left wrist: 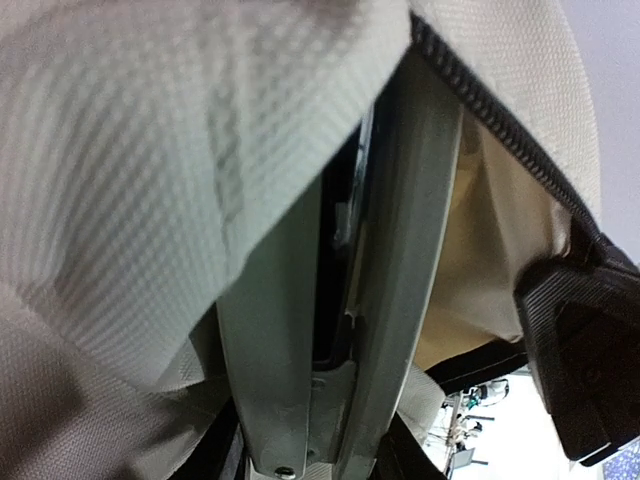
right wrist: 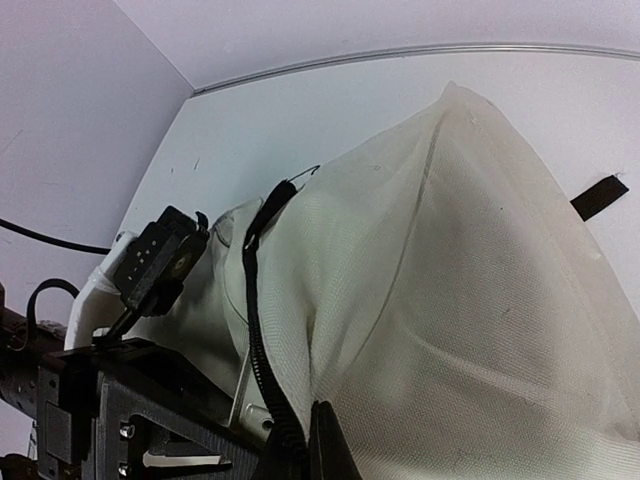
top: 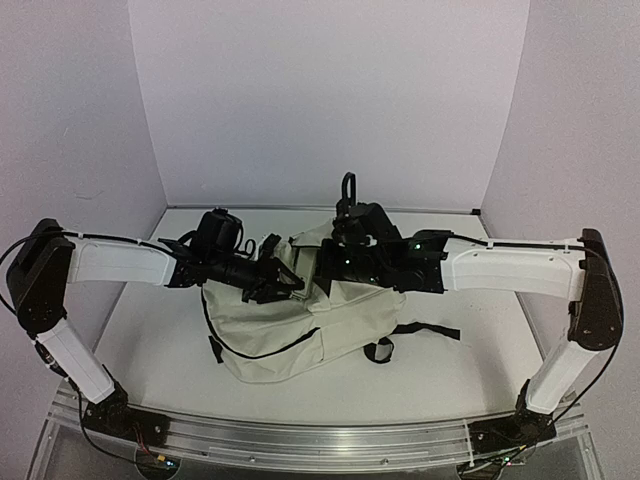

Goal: Pack the student bag
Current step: Place the stationery at the center of the board.

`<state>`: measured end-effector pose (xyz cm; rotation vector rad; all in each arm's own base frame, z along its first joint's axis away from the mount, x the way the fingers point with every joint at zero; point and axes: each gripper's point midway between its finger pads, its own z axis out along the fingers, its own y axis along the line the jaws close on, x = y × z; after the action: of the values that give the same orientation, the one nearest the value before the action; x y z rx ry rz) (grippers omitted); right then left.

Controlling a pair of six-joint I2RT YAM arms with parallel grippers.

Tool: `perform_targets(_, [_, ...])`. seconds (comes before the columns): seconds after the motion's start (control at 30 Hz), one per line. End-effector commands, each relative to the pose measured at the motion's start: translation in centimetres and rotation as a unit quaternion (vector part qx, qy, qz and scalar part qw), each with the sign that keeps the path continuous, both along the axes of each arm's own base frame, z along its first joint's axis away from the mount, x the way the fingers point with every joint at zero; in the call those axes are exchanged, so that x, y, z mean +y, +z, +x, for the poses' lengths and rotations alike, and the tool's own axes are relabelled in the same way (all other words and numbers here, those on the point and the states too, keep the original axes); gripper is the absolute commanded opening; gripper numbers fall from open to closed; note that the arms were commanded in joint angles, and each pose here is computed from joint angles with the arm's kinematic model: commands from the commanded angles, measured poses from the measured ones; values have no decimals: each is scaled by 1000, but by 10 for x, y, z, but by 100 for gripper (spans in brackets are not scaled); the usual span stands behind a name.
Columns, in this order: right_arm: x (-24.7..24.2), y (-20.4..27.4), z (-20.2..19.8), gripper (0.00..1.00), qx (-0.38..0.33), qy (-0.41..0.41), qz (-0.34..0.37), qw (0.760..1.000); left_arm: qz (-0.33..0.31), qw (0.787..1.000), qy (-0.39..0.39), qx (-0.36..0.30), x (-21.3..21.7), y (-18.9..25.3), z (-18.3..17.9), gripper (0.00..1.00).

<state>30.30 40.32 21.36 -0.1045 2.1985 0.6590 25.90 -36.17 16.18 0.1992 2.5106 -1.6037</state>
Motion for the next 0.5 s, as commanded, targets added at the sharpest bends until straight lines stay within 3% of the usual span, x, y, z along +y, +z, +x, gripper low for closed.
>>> perform_targets(0.0, [1, 30, -3, 0, -12, 3, 49, 999, -77, 996, 47, -18, -14, 39, 22, 30])
perform_targets(0.33, [11, 30, -6, 0, -8, 14, 63, 998, -172, 982, 74, -24, -60, 68, 48, 30])
perform_targets(0.47, [10, 25, -7, 0, -5, 15, 60, 998, -181, 981, 71, -27, -78, 72, 50, 30])
